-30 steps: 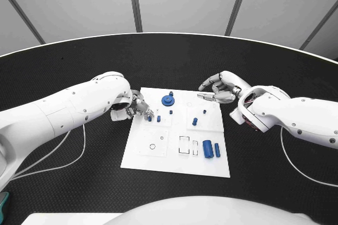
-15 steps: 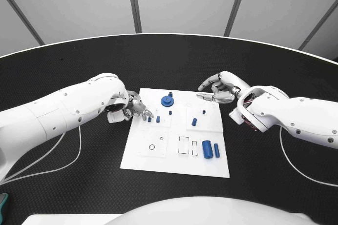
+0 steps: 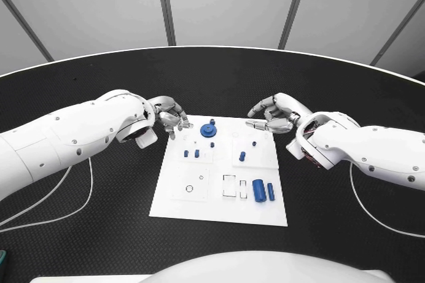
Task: Assemble the parts on the task board
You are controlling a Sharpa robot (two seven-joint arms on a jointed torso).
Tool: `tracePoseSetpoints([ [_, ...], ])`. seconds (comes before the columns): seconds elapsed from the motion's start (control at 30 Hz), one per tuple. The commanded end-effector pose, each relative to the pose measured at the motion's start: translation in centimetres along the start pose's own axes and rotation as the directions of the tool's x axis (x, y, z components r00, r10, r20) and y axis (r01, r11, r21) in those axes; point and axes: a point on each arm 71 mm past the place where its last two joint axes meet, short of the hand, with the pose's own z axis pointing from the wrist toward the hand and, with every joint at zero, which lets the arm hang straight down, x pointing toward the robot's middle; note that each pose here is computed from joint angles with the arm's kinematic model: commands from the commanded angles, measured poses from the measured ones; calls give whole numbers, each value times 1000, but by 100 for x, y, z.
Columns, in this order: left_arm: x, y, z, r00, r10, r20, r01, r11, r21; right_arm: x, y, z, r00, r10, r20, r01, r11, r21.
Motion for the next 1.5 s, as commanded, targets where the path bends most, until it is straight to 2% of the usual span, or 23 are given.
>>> tracePoseSetpoints([
  [0.03, 30, -154, -10, 999, -14, 29, 10, 993, 120, -2, 3, 2, 1000, 0, 5, 0, 1000, -5],
  [0.17, 103, -305, -8, 999, -17, 42, 7, 972, 234, -5, 8, 4, 1000, -1, 13, 1, 1000, -14],
  [0.27, 167, -377, 9, 999, -2, 52, -13, 955, 295, -9, 13, 5, 1000, -1, 20, 1, 1000, -20],
  [0.37, 237, -419, 44, 997, 40, 67, -61, 940, 336, -11, 21, 6, 1000, -1, 28, 2, 1000, -27],
  [0.5, 299, -447, 91, 989, 121, 91, -145, 924, 354, -12, 31, 8, 999, 0, 36, 2, 999, -33],
  [0.83, 404, -465, 195, 944, 308, 116, -329, 883, 335, -9, 46, 10, 999, 1, 45, 1, 999, -40],
  [0.97, 466, -432, 253, 927, 357, 112, -374, 872, 315, -9, 48, 11, 999, 1, 47, 1, 999, -41],
  [1.27, 648, -345, 360, 918, 390, 72, -393, 871, 296, -7, 54, 10, 999, 1, 49, 1, 999, -41],
  [1.5, 689, -331, 396, 917, 391, 74, -395, 871, 294, -6, 57, 9, 999, 2, 50, 0, 999, -41],
])
